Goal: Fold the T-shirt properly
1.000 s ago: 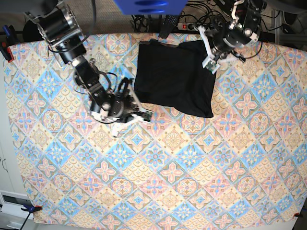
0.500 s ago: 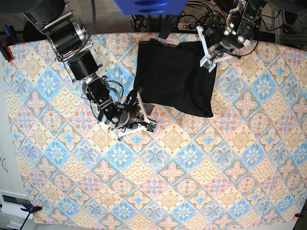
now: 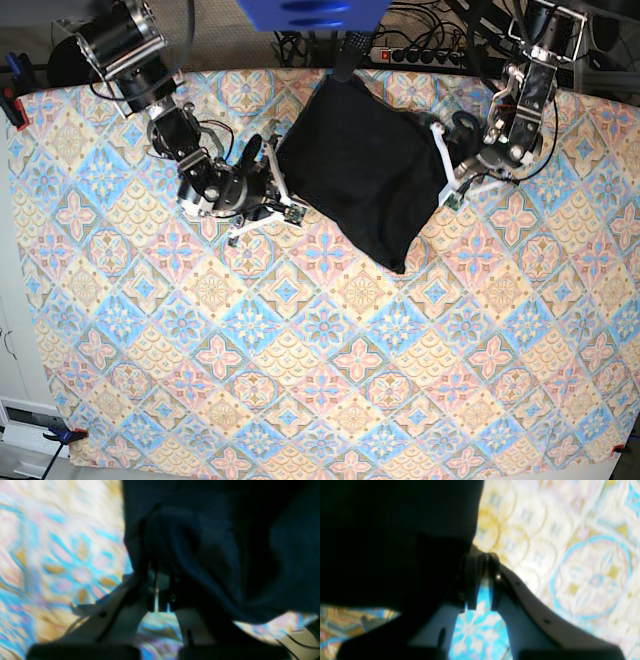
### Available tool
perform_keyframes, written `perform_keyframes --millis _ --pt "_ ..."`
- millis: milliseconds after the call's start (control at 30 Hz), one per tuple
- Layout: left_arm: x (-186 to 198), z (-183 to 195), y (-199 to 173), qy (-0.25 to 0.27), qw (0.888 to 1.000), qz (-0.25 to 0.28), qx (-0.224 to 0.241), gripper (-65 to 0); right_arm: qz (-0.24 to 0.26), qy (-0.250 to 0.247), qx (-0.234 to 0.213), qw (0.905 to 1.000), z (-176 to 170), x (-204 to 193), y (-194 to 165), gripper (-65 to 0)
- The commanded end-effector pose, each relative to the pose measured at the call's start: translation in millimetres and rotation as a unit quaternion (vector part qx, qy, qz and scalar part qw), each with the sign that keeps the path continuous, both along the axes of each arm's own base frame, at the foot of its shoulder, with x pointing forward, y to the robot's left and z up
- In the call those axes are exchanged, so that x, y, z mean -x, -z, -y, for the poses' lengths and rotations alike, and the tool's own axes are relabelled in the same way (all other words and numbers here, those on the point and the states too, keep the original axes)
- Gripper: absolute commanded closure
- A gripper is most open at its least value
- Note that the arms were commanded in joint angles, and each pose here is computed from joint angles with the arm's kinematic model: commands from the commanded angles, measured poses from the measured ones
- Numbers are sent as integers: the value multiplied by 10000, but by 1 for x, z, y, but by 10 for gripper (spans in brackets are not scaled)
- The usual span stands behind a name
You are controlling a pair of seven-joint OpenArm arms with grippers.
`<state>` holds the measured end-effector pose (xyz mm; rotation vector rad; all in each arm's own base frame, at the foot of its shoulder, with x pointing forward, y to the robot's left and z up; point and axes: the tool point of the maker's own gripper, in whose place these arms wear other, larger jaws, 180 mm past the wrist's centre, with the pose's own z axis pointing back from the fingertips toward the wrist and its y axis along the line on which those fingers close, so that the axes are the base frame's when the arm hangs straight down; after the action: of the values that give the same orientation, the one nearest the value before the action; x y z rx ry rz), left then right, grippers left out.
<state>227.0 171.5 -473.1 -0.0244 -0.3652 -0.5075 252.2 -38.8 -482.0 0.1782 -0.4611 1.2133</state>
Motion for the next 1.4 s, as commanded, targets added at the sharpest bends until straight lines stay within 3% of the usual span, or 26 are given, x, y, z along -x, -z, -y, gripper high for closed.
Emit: perform_keyframes --millis 0,100,300,500,633,700,800,967,1167,1367 --pt "-16 -3 -5 45 9996 187 -210 -6 -42 -101 235 9997 14 7 2 -71" --pt "-42 12 -6 264 9982 376 -392 -6 46 -201 202 9996 16 19 -6 -70" --pt "-95 57 -9 425 9945 923 -259 -6 202 -346 149 9991 20 39 -20 -70" --pt "-132 101 -20 443 9919 1187 36 -6 686 257 -42 9973 43 30 -56 -70" --pt "-141 108 -28 402 9908 1284 133 -6 1011 365 -178 9940 44 29 -81 -50" --pt "-148 97 -38 178 9896 1418 188 -6 959 330 -135 9948 42 37 -81 -18" --pt "-149 53 -53 -615 9870 1471 183 -6 813 149 -73 9966 26 49 -78 0" --pt "-130 -28 -91 -1841 9623 1997 105 -6 843 -132 -620 9944 -30 54 -91 0" --pt "-76 -83 -124 -2511 9360 2451 -275 -6 974 -741 -1300 9839 -105 59 -116 0" --pt "-29 -109 -127 -3118 9197 2383 -87 -6 748 -1050 -1706 9769 -164 64 -119 0"
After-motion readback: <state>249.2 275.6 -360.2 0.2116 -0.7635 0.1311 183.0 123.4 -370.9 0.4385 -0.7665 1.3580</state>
